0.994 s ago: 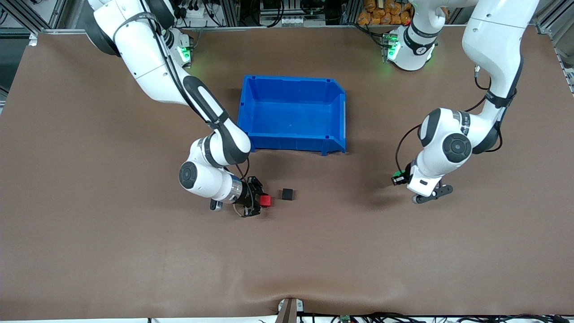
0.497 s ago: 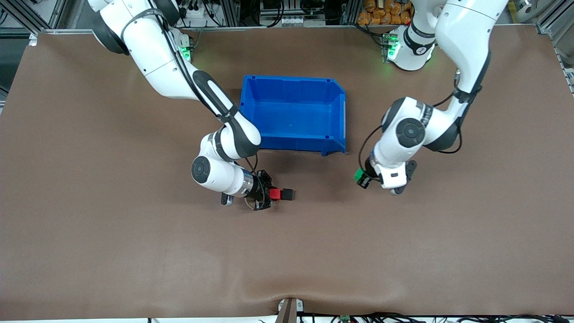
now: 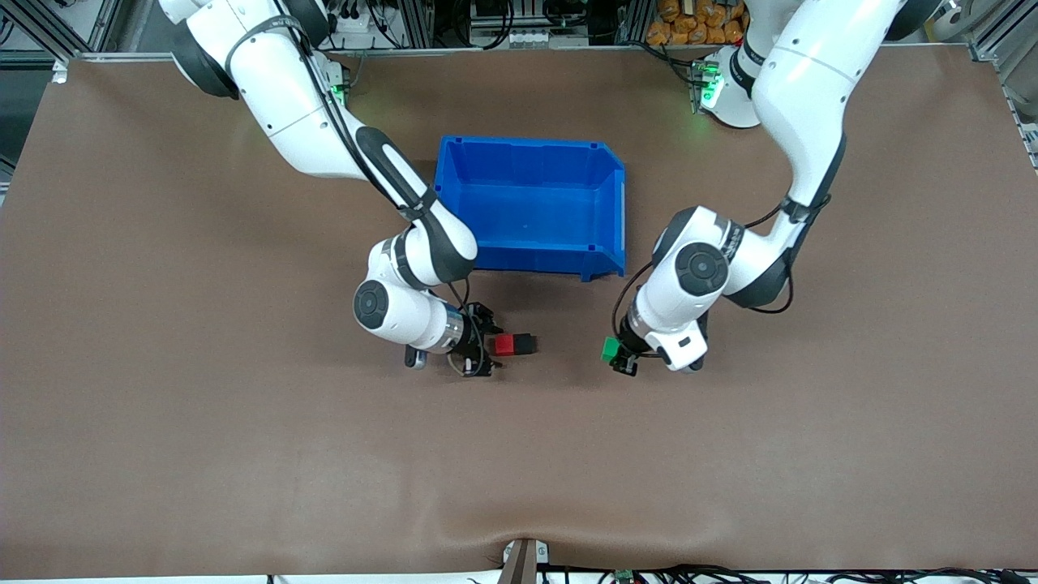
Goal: Attach green and red cubes to black cube
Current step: 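Place the red cube against the black cube while the left gripper carries the green cube, then open the right gripper and withdraw it while the left gripper lowers the green cube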
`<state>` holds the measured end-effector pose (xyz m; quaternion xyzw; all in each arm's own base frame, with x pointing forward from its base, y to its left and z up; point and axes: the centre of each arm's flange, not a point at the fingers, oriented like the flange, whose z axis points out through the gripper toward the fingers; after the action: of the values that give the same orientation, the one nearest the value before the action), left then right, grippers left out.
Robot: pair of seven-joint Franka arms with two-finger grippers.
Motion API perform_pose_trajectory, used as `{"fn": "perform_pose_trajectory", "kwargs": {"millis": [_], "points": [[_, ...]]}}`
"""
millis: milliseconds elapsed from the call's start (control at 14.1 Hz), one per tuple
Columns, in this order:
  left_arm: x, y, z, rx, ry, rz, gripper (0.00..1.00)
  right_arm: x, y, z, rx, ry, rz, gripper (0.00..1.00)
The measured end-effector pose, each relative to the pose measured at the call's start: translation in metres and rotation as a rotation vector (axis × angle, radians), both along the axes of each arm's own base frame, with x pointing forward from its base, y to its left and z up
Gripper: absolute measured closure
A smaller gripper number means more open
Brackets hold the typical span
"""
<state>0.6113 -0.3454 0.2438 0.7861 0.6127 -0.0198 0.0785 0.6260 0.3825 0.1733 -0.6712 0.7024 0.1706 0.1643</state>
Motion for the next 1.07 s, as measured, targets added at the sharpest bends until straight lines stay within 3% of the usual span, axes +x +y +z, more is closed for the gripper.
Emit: {"fn": "perform_pose_trajectory", "kwargs": {"millis": [142, 355, 497, 710, 852, 1065], "points": [[-0.013, -0.029, -0.013, -0.001, 0.025, 0.024, 0.6, 0.021, -0.021, 0.015, -0.044, -0.066, 0.011, 0.0], [-0.036, -0.061, -0.031, 0.012, 0.074, 0.084, 0.6, 0.057, -0.059, 0.056, -0.136, -0.186, 0.038, 0.0], [-0.047, -0.071, -0.047, 0.026, 0.105, 0.116, 0.6, 0.076, -0.094, 0.083, -0.187, -0.227, 0.073, 0.0], [-0.053, -0.078, -0.067, 0.036, 0.134, 0.164, 0.6, 0.094, -0.18, 0.111, -0.229, -0.197, 0.292, 0.0], [-0.05, -0.081, -0.067, 0.029, 0.132, 0.179, 0.6, 0.1, -0.243, 0.138, -0.216, -0.155, 0.397, 0.0], [-0.056, -0.093, -0.068, 0.026, 0.129, 0.167, 0.6, 0.096, -0.318, 0.195, -0.183, -0.148, 0.529, 0.0]]}}
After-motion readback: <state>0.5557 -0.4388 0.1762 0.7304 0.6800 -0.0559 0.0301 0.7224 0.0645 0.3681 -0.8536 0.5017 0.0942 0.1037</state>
